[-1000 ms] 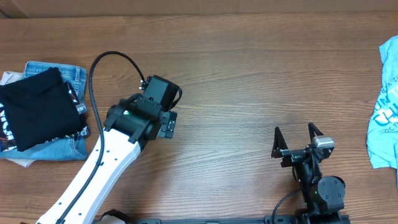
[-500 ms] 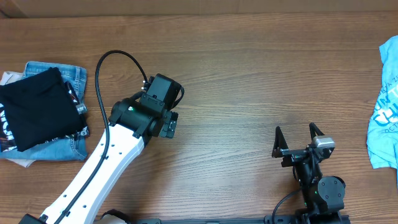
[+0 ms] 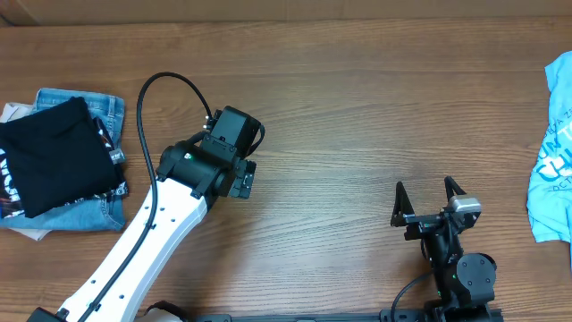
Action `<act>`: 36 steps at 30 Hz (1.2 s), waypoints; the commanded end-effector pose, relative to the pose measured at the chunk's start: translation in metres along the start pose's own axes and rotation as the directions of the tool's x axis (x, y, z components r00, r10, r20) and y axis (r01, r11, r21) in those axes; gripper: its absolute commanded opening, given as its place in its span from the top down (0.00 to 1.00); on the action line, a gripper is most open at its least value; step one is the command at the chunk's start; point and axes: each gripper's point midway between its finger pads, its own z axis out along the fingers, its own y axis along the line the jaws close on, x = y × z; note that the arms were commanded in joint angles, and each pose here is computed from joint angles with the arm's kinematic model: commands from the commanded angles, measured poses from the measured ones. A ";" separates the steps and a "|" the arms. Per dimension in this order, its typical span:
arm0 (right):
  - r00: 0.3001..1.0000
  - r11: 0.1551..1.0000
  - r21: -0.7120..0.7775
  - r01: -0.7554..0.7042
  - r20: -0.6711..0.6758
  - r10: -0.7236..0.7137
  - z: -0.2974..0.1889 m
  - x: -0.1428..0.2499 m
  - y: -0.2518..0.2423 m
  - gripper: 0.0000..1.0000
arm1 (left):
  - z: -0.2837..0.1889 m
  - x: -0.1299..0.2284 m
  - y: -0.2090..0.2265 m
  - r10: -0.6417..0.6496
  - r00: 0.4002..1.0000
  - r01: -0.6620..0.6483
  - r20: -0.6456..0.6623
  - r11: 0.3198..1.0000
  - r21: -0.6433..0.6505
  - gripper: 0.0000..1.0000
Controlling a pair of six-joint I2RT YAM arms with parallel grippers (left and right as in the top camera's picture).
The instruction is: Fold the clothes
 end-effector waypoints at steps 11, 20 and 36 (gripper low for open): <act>1.000 1.000 0.012 0.004 0.011 -0.004 0.000 0.000 -0.003 0.00 | -0.038 -0.055 0.016 -0.177 0.898 0.103 0.403 0.975 0.199 0.00; 1.000 1.000 0.012 0.004 0.011 -0.004 0.000 0.000 -0.003 0.00 | -0.035 -0.020 0.039 -0.347 0.730 0.134 0.588 0.918 0.374 0.00; 1.000 1.000 0.012 0.004 0.011 -0.004 0.000 0.000 -0.003 0.00 | -0.036 0.030 0.058 -0.359 0.365 0.188 0.859 0.932 0.310 0.00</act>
